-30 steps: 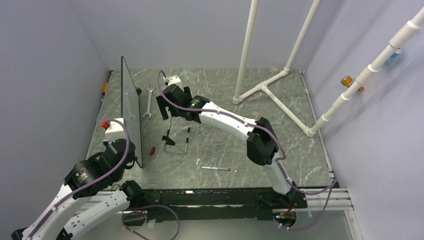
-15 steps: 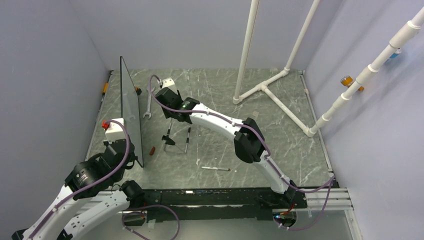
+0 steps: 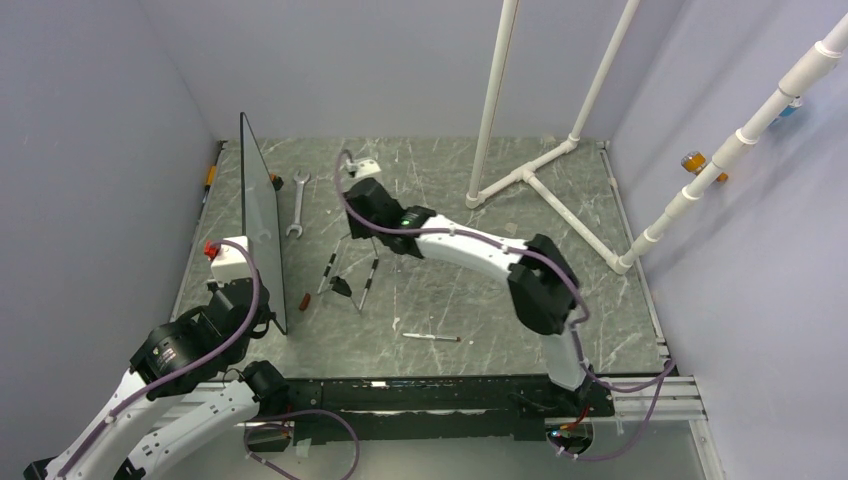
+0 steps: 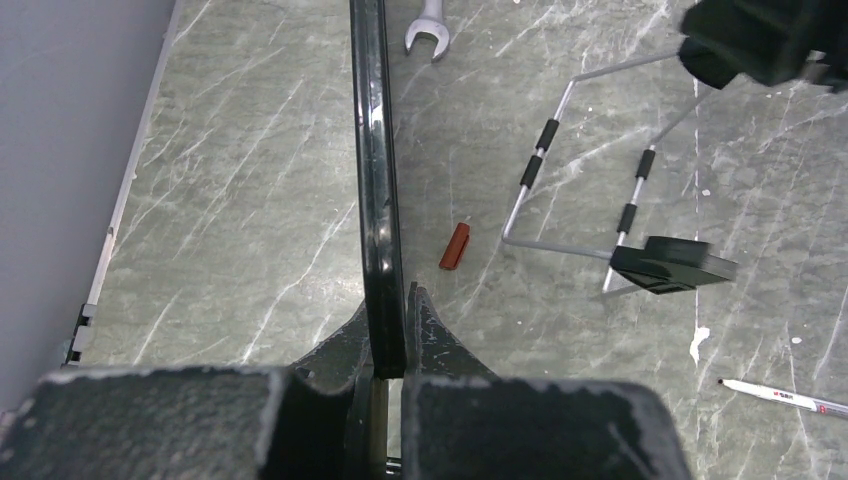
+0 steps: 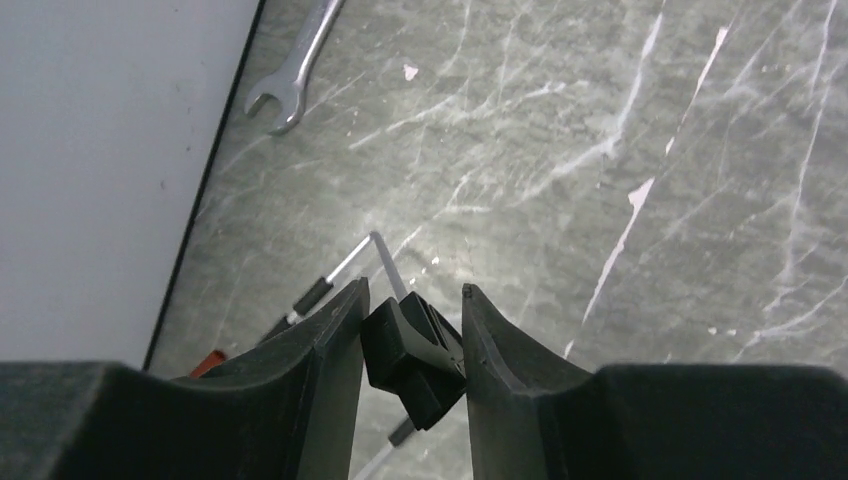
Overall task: Write a sentence on the whiteboard
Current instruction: Pick up the whiteboard stand at the center of the board, then place the whiteboard stand at the center of the board.
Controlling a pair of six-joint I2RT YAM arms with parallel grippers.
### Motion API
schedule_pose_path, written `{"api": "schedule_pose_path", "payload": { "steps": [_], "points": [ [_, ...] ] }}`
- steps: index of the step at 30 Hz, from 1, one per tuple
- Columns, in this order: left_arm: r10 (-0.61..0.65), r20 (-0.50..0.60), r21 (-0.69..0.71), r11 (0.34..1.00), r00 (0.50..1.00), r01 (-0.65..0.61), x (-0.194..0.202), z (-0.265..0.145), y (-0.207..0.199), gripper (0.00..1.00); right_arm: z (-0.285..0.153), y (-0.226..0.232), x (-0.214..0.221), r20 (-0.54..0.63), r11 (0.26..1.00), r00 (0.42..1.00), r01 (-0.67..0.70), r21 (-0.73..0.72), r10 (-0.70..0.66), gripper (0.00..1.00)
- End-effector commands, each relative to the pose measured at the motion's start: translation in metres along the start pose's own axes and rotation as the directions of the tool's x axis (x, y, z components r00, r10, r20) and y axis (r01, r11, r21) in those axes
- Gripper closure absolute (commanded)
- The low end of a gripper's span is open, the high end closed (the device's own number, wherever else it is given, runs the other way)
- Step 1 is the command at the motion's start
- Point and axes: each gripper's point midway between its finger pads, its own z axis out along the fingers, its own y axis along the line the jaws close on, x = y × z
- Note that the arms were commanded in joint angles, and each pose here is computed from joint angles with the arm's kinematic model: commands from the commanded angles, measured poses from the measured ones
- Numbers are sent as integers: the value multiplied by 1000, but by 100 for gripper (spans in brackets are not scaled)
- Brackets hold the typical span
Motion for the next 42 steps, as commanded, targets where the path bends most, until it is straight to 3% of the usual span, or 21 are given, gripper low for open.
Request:
{"api": "schedule_pose_path", "payload": {
  "steps": [1,7,16,18,22,27,31,34,42],
  "points": [
    [-70,-44,91,993,997,74,9,1,-22,100,-27,-11,-61,172,940,950,-210,-269,262,99],
    [-65,-48,86,994,997,69,9,1,-22,100,-33,-47,-52,216,867,898,-269,-420,384,100],
    [-58,-56,75,995,997,62,10,3,-22,100,-26,-67,-11,247,838,893,-216,-501,378,100],
    [-55,-58,73,996,997,59,11,3,-23,100,-31,-68,1,241,841,904,-194,-505,353,90],
    [-53,-56,72,996,997,57,10,4,-23,100,-41,-68,6,251,862,930,-115,-493,268,46],
    [-53,-53,69,996,997,56,10,4,-22,100,-56,-78,1,288,897,936,-57,-438,200,20],
    [-50,-57,68,996,997,54,11,5,-23,100,-63,-86,-8,298,922,939,-46,-385,171,12],
    [-51,-57,69,996,997,55,11,5,-23,100,-62,-96,-22,234,947,954,-112,-300,187,11],
    [-32,-54,91,995,998,37,13,7,-28,100,-72,-66,-79,111,914,944,-264,-308,310,10]
  ]
}}
